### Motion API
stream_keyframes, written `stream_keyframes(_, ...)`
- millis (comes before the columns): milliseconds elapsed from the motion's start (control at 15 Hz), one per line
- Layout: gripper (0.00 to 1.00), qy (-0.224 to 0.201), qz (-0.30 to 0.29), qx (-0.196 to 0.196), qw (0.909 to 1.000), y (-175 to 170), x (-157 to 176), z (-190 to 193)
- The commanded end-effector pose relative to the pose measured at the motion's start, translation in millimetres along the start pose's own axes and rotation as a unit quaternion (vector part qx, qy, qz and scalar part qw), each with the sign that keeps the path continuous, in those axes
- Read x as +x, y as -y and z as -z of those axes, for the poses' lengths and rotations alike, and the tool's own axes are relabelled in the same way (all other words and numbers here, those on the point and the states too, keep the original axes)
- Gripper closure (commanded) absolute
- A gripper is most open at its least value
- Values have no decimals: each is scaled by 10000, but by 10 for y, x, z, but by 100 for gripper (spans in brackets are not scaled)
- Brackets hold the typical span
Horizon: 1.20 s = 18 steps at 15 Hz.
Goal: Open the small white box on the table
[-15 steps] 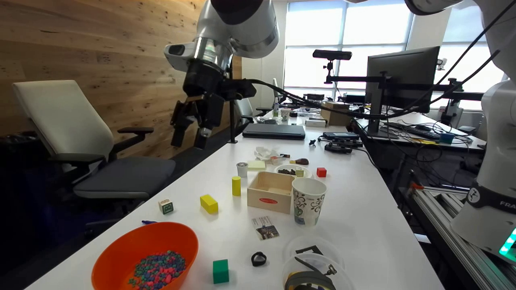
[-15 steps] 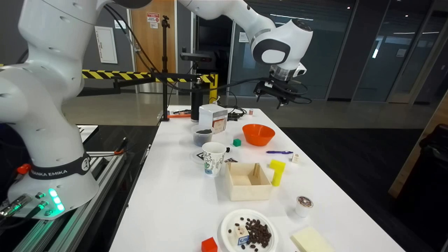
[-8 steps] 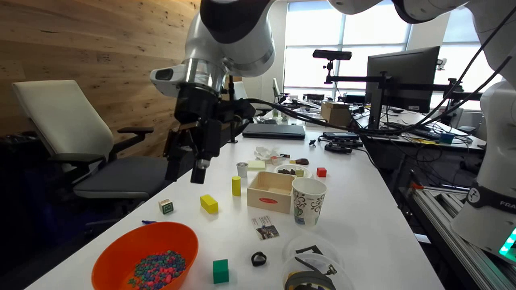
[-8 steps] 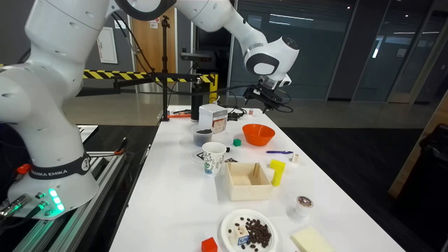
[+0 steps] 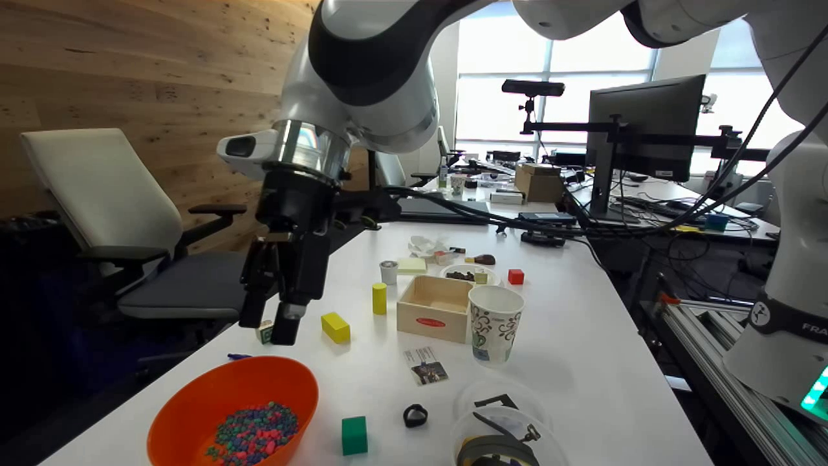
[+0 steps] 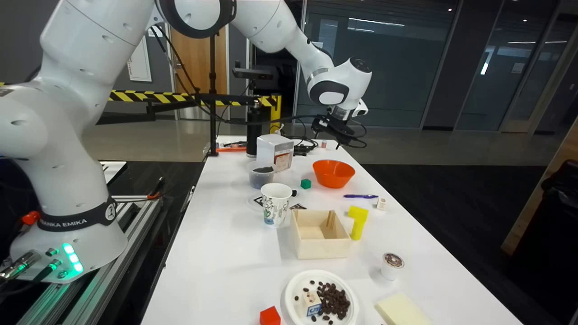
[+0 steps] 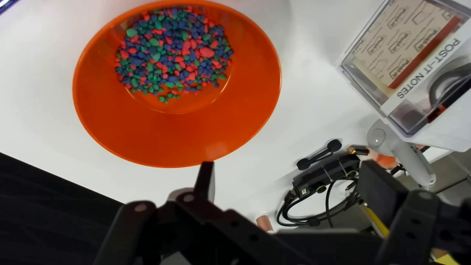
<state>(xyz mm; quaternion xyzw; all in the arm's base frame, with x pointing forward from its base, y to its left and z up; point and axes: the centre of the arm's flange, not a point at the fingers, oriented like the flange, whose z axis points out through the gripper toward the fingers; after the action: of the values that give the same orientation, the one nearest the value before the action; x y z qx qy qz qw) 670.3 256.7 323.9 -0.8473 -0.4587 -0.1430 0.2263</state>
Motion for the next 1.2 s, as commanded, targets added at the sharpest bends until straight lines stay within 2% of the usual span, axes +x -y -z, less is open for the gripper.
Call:
stream_keyframes(0, 0, -41, -3, 279, 9996, -7, -30, 16)
stream_keyframes(133, 0, 48, 11, 685, 9976, 87, -48, -25)
stream_keyframes(333, 0, 342, 48, 1008, 9943, 291, -27, -145)
stream_keyframes(600, 0, 475, 32, 1082, 9930, 484, 75, -427)
stream_keyframes(867, 0, 511, -72, 956, 9941, 556, 160, -712)
stream_keyframes(1133, 0, 559, -135, 1017, 9932, 610, 122, -763)
